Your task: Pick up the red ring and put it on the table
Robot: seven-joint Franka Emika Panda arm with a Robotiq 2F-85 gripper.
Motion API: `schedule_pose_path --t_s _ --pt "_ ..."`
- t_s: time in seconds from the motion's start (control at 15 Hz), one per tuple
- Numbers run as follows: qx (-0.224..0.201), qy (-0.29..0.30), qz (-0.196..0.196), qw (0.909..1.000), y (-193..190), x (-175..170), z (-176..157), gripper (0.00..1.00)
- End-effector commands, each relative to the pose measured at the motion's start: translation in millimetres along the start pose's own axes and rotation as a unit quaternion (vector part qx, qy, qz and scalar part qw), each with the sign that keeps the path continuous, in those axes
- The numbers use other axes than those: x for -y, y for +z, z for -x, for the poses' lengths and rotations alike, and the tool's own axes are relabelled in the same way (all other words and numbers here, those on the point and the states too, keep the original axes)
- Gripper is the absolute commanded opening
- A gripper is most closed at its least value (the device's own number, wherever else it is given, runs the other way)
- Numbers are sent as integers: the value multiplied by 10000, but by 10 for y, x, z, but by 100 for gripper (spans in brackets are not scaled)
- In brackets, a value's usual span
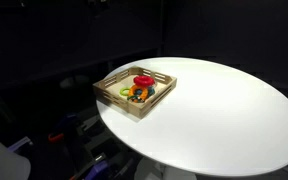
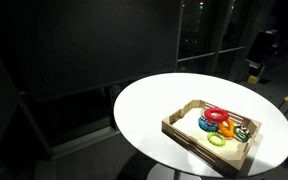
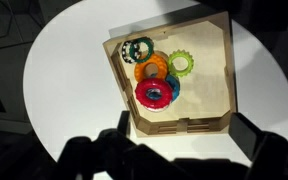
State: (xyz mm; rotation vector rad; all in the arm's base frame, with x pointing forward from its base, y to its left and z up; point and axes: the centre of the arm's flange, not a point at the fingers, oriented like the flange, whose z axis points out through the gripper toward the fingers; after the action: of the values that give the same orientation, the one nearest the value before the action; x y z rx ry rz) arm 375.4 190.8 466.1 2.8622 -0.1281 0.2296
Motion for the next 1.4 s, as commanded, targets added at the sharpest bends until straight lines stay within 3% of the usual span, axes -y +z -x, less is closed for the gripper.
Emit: schedule_pose_path --t_s 0.0,0.8,1.33 --pt "0 0 0 10000 0 0 0 100" --pt "0 0 0 10000 0 0 0 100" --pt "354 402 -247 9983 61 -230 -292 100"
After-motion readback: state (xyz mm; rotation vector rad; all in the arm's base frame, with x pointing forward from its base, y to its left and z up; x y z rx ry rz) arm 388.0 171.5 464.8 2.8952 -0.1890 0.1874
